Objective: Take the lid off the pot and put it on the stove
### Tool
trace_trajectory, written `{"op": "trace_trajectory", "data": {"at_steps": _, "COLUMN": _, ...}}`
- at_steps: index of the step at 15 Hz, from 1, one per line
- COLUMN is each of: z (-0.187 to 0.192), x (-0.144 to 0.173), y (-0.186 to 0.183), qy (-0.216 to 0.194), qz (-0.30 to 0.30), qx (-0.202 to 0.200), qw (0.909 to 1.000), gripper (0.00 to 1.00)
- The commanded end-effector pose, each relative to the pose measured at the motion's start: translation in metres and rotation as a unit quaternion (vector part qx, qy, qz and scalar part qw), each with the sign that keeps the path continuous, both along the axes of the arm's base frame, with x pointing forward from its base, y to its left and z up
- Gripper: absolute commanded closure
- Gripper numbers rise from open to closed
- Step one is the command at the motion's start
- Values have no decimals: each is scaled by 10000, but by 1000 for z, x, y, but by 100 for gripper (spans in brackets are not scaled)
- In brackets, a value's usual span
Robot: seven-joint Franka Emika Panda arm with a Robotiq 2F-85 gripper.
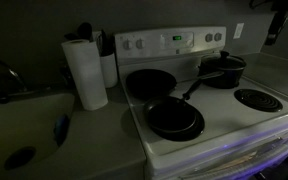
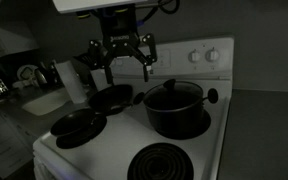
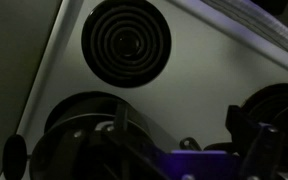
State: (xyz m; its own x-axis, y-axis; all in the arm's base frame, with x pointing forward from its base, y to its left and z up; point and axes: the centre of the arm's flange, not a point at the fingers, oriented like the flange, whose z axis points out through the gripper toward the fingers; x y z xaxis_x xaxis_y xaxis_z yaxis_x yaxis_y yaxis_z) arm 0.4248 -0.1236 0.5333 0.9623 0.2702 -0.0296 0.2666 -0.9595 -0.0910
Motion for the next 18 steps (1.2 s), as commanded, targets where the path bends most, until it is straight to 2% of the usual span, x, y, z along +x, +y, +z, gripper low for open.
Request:
{"op": "trace_trajectory", "data": {"at_steps": 1, "z": 0, "x": 0, "y": 0, "qy": 0, "qz": -1, "qx": 0, "qw": 10000, "gripper": 0}}
{"op": "trace_trajectory", "data": {"at_steps": 8, "z": -2, "x": 30, "y": -35, "qy": -320, "qz": 403, "qx": -47, "qw": 9987, "gripper": 0}}
{"op": "trace_trajectory", "data": {"at_steps": 12, "z": -10, "x": 60, "y": -61, "qy": -445, "qz": 662, "qx": -131, "qw": 9967, "gripper": 0}}
{"op": "trace_trajectory", "data": {"at_steps": 17, "z": -22, "x": 100, "y": -62, "qy": -445, "qz": 662, "qx": -73, "qw": 9968, "gripper": 0}}
{"op": "trace_trajectory", "data": {"at_steps": 18, "z": -21, "x": 75, "y": -55, "qy": -451, "qz": 535, "qx": -124, "qw": 9975, "gripper": 0}}
